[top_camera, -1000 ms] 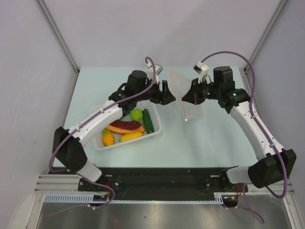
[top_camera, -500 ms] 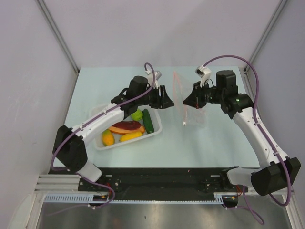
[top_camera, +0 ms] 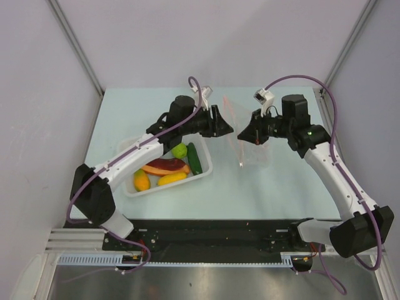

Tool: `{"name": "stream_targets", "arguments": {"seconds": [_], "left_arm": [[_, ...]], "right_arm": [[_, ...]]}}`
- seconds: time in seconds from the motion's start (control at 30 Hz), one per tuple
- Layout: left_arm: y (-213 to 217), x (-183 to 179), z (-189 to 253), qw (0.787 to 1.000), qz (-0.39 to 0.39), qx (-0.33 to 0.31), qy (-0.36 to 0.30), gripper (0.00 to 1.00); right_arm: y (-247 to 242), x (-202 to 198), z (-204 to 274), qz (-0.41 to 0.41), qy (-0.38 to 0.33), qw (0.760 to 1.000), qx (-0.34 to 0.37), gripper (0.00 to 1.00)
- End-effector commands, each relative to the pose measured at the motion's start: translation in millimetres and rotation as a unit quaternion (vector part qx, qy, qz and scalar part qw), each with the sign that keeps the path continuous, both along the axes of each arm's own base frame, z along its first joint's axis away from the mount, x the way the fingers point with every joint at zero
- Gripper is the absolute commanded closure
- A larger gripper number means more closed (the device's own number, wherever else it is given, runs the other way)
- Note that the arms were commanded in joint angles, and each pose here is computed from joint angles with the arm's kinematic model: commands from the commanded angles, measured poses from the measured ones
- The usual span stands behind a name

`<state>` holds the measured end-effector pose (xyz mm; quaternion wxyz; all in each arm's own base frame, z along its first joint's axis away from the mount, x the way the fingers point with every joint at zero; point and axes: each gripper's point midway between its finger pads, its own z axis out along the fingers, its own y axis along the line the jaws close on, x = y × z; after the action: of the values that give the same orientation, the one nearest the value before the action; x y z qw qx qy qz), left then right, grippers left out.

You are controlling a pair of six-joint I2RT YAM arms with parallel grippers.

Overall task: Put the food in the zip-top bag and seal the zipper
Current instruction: Open the zipper of the food storage bag at the center of the board.

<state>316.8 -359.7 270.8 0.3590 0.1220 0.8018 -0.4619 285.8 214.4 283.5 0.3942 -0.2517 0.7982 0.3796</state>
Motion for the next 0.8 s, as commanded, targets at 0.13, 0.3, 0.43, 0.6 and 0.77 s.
{"name": "stream_targets", "arguments": {"seconds": [0.13,0.3,0.43,0.6,0.77], "left_arm": [[-0.5,-0.3,13.2,1.0,0.016,-0.002,0.012,1.0],[1.9,-6.0,30.3,0.998,0.046,0.005,0.035,1.0],[-9.9,-5.4,59.0,0.998,0.065,0.012,0.02,1.0],[-28.7,-11.9,74.6,0.998,0.065,0.007,0.003,1.0],[-34.7,-16.7,83.6,0.998,0.058,-0.006,-0.002,1.0]], "right_arm": [[-18.4,16.8,13.3,-0.069,-0.038,0.997,-0.025,0.83],[-49.8,50.8,31.6,-0.183,-0.052,0.979,-0.076,0.32],[-40.4,45.9,71.8,-0.189,-0.099,0.975,-0.067,0.15],[-16.6,24.0,92.2,-0.165,-0.176,0.964,-0.112,0.17],[-32.7,32.7,75.3,-0.212,-0.205,0.933,-0.206,0.33]]}}
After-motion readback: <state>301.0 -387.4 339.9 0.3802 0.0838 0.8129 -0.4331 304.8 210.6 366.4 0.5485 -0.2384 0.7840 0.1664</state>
